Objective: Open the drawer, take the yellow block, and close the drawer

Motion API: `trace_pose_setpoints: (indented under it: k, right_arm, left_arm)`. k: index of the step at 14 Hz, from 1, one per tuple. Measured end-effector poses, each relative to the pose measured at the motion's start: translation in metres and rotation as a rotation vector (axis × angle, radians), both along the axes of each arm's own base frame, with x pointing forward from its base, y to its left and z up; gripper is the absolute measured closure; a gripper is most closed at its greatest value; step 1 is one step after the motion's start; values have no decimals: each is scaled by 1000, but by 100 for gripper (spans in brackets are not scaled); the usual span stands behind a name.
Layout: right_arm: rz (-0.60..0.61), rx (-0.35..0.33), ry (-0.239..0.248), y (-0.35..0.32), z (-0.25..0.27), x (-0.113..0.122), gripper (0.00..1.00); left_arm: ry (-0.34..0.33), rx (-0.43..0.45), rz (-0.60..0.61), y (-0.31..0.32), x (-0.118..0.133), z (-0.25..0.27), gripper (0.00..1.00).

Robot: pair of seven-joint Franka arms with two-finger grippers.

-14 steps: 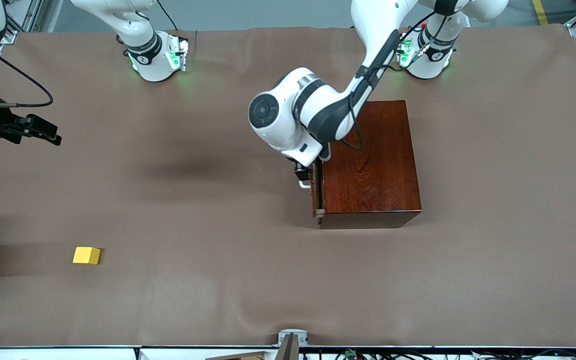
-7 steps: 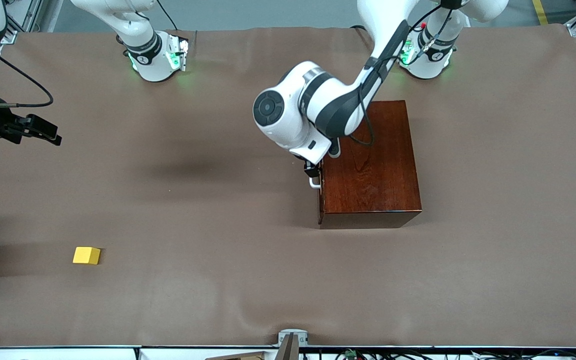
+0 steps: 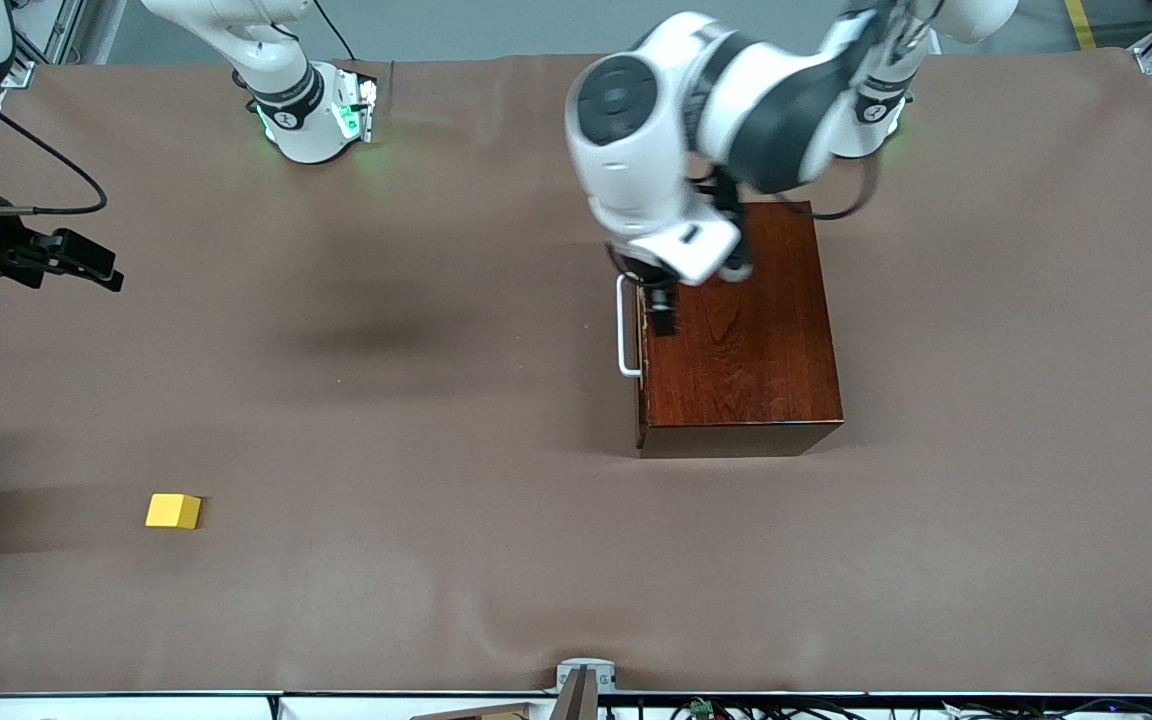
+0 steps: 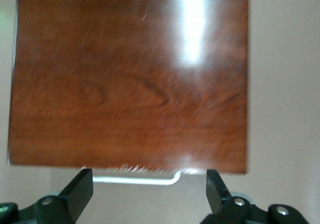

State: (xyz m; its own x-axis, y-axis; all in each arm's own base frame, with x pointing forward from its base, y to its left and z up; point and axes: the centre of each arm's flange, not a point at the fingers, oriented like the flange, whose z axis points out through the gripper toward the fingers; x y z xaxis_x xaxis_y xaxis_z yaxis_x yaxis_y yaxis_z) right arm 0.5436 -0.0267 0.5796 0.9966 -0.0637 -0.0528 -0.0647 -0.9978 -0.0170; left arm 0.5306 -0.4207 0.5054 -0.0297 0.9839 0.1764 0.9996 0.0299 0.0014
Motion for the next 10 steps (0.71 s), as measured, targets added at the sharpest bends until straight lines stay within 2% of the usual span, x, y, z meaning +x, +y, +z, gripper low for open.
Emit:
trace_pose_setpoints:
  k: [3, 5, 8, 10]
  right_arm:
    - [1, 0, 1, 1, -1, 0, 0]
    - [4, 0, 1, 2, -1, 0, 0]
    - [13, 0, 1, 7, -1, 0, 0]
    - [13, 0, 2, 7, -1, 0, 0]
  left_arm:
    - [16, -15, -25, 90, 53, 15, 0]
    - [39, -22, -91, 147, 78, 20, 0]
    - [50, -42, -212, 223, 93, 45, 0]
    - [50, -56, -290, 274, 88, 69, 0]
